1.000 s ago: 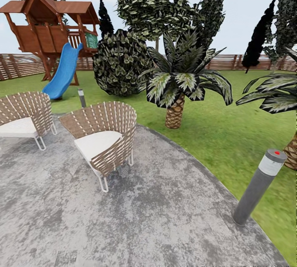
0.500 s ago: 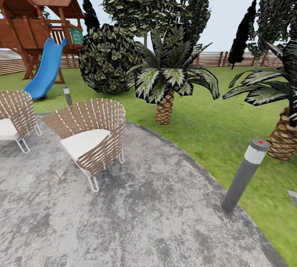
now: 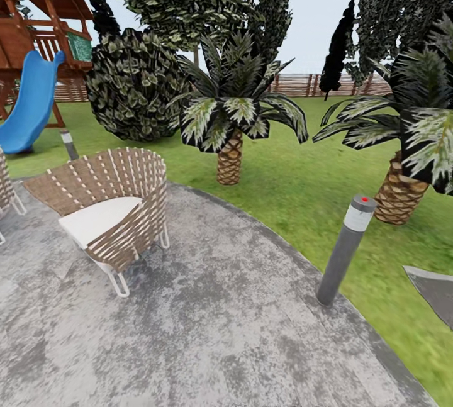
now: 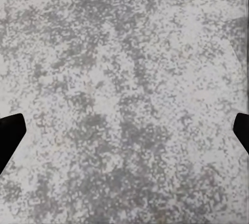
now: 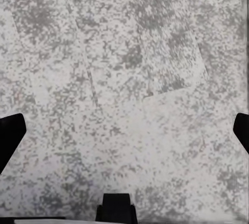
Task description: In the garden, pick up the pesticide atomizer on the floor and spray pesticide onto both trees until each tree trunk is fully covered.
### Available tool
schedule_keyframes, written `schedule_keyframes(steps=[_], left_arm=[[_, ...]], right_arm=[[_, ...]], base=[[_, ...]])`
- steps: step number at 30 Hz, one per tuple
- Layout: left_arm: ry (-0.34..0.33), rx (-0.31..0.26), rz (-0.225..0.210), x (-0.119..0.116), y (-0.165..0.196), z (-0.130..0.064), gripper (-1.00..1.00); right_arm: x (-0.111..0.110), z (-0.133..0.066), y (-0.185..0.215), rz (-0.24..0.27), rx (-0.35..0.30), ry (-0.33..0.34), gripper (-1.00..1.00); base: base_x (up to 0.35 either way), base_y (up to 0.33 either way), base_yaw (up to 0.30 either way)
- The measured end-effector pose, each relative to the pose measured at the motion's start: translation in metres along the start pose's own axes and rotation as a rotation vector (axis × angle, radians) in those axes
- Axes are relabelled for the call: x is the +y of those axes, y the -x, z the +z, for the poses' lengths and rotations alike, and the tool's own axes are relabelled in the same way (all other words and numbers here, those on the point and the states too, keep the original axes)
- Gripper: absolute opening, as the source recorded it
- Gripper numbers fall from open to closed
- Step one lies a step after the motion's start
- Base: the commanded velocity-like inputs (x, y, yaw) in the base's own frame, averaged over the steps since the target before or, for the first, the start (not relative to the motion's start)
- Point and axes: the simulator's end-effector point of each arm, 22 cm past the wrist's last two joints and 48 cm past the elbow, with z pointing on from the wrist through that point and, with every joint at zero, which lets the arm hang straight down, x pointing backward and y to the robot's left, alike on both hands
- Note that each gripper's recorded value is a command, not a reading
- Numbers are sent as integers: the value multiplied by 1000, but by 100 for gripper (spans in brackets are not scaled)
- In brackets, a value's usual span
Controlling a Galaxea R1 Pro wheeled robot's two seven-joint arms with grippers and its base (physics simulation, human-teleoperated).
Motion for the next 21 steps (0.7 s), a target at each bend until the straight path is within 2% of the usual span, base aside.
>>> schedule_keyframes(steps=[21], left_arm=[[-1, 20, 2, -3, -35, 33, 100]], right_arm=[[2, 32, -33, -3, 19, 2, 100]], base=[[0, 0, -254]])
